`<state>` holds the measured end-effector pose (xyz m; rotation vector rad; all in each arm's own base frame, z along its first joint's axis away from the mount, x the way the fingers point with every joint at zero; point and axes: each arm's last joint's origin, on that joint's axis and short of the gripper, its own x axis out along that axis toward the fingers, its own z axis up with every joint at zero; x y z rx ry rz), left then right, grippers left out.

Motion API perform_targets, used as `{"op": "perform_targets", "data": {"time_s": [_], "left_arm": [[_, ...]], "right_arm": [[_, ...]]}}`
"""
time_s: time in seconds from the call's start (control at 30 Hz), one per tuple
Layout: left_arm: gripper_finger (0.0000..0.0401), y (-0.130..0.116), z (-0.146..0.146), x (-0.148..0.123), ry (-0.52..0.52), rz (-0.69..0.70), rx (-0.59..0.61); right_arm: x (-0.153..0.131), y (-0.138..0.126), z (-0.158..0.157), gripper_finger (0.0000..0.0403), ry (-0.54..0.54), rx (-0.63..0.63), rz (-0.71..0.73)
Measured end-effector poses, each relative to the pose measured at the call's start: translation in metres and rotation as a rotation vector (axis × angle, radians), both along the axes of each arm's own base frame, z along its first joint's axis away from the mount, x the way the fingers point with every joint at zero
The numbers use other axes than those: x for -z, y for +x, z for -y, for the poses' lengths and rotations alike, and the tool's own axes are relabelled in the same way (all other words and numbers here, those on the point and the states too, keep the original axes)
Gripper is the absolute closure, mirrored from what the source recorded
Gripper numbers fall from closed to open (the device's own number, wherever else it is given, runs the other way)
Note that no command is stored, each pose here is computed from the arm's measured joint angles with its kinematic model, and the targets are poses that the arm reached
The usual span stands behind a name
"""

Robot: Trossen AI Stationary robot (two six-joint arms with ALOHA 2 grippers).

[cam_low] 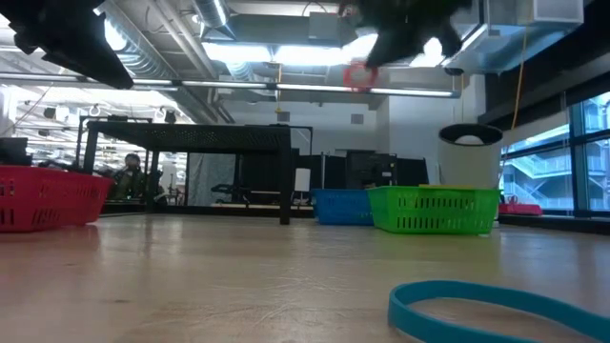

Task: Pick & Place Office Desk Supplies
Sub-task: Put the orange spring keychain into the blue basket

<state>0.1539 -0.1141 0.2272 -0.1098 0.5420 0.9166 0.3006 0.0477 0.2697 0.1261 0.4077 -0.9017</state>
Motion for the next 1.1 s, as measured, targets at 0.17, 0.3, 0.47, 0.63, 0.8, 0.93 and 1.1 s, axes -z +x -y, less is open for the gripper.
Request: {"op": "perform_targets", "data": {"time_s": [0.17,0.3,0.47,0.63,0.8,0.93,1.1], "left_arm": [[0.0301,0.0,0.0,0.0,0.0,0.0,0.0],[0.0301,0.0,0.0,0.0,0.025,-0.025,0.022],[0.0301,0.001,0.0,-0.001,0.052,-0.013,0.036],[0.0301,0.002,-0.003,-0.001,0.062,-0.004,0.025],[0.0302,0.005,-0.006,-0.001,0.061,-0.004,0.006],[0.0301,0.007,-0.008,-0.001,0.061,-0.004,-0.012],[0.0303,0.009,-0.011,-0.001,0.06,-0.005,-0.03]], "right_arm": [[0.037,-0.006,0.04,0.038,0.138,0.076,-0.046],[0.056,-0.012,0.063,0.038,0.139,0.17,-0.021],[0.074,-0.016,0.078,0.038,0.181,0.192,0.056],[0.085,-0.021,0.083,0.038,0.196,0.214,0.122],[0.085,-0.02,0.084,0.038,0.198,0.217,0.166],[0.089,-0.017,0.084,0.038,0.183,0.23,0.179],[0.108,-0.01,0.085,0.038,0.154,0.256,0.143]]}}
